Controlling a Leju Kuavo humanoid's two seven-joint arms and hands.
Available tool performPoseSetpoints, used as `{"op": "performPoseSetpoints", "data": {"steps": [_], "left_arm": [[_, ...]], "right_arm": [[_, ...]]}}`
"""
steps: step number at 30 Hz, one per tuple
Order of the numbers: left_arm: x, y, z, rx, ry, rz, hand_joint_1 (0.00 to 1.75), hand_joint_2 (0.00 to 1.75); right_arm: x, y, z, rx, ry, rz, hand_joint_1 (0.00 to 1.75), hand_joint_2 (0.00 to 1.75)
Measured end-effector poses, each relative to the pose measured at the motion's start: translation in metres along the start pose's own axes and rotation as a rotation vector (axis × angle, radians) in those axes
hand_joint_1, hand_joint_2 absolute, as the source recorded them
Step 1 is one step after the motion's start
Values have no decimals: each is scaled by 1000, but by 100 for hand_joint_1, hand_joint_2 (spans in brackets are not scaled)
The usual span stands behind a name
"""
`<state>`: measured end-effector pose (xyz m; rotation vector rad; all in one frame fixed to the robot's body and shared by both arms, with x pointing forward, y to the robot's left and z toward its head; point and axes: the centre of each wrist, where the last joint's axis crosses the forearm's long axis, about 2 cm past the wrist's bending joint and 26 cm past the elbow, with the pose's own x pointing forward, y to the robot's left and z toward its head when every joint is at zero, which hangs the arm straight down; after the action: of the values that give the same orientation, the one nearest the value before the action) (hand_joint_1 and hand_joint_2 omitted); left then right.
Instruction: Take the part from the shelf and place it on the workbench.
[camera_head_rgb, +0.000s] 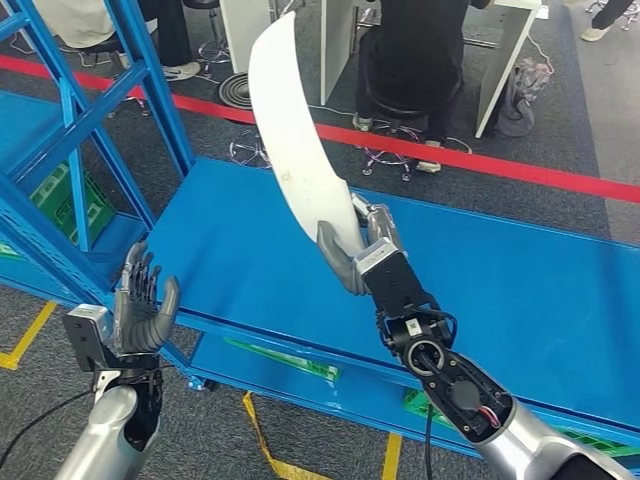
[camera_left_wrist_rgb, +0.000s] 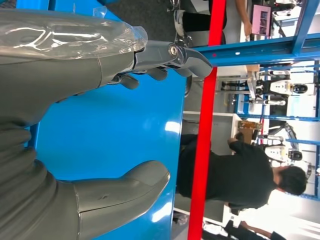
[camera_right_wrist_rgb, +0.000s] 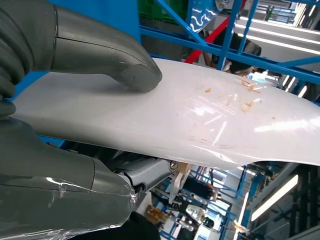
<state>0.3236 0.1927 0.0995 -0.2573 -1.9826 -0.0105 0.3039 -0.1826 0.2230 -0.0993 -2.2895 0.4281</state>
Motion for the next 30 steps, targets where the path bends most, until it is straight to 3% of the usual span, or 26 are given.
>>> {"op": "performPoseSetpoints", "data": {"steps": [30], "left_arm": [[6, 0, -8, -3, -28, 3, 0, 175]], "right_arm": [[0, 0, 2, 31, 14, -5, 175, 175]]}}
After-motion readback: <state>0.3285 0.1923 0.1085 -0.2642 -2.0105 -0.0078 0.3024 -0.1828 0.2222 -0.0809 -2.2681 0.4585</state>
